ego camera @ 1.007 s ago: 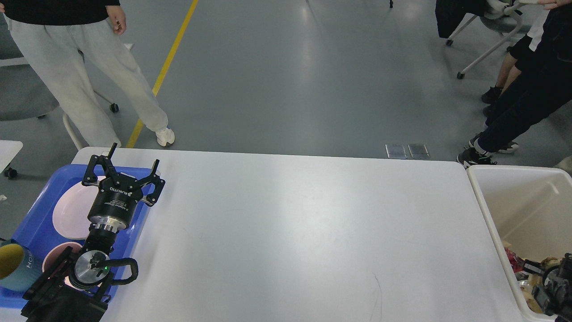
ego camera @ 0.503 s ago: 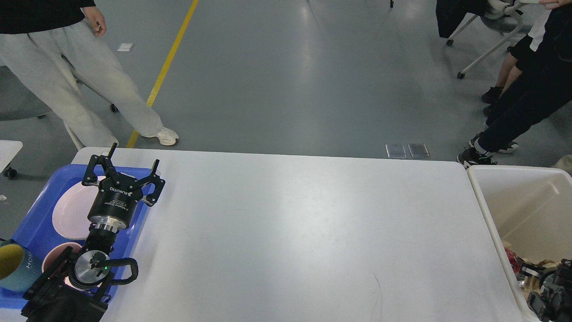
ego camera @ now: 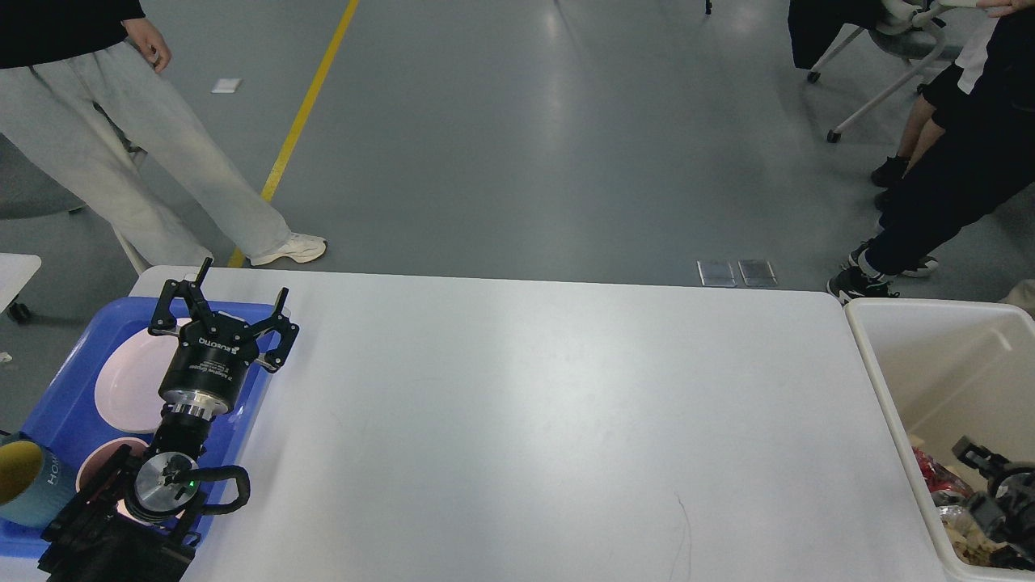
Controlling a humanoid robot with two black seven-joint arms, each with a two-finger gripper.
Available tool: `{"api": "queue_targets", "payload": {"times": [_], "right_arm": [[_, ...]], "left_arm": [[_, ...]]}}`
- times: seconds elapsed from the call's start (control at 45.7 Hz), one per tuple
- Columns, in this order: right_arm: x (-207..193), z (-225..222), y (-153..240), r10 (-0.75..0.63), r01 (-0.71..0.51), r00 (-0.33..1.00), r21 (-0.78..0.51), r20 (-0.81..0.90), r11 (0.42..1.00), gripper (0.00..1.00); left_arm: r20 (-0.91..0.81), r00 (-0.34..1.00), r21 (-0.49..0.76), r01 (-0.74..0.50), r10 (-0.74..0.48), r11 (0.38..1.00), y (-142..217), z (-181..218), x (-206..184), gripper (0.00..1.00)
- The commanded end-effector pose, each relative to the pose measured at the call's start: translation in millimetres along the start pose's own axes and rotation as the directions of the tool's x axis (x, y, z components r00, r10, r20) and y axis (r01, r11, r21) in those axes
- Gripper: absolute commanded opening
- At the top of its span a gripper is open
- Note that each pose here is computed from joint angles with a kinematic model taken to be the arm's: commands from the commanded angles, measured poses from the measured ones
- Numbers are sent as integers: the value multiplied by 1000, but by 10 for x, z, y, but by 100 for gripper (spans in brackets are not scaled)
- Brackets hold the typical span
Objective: Tidy desktop
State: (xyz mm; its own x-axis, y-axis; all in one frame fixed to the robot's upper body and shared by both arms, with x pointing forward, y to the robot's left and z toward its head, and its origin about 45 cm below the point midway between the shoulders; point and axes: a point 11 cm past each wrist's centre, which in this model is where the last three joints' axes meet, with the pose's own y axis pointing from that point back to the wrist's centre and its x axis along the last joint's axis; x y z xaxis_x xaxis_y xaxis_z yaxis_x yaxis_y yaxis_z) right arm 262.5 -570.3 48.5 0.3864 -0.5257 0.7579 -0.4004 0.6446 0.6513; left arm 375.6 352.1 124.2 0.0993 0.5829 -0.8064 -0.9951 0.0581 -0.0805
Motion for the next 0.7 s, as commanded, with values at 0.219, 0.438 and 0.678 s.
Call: {"api": "queue_targets", "payload": {"times": [0.219, 0.438, 0.678], "right_arm": [[761, -893, 326, -311, -23, 517, 376, 797, 926, 100], [560, -1139, 708, -607, -134, 64, 609, 792, 782, 100], [179, -1617, 1218, -776, -280, 156, 781, 611, 558, 100]], "left_arm": [[0, 1000, -1, -1, 1, 1000, 3, 0, 3, 97], [0, 1000, -1, -1, 1, 1000, 3, 0, 3, 97], [-1, 1000, -1, 1, -1, 1000, 3, 0, 1, 97]]}}
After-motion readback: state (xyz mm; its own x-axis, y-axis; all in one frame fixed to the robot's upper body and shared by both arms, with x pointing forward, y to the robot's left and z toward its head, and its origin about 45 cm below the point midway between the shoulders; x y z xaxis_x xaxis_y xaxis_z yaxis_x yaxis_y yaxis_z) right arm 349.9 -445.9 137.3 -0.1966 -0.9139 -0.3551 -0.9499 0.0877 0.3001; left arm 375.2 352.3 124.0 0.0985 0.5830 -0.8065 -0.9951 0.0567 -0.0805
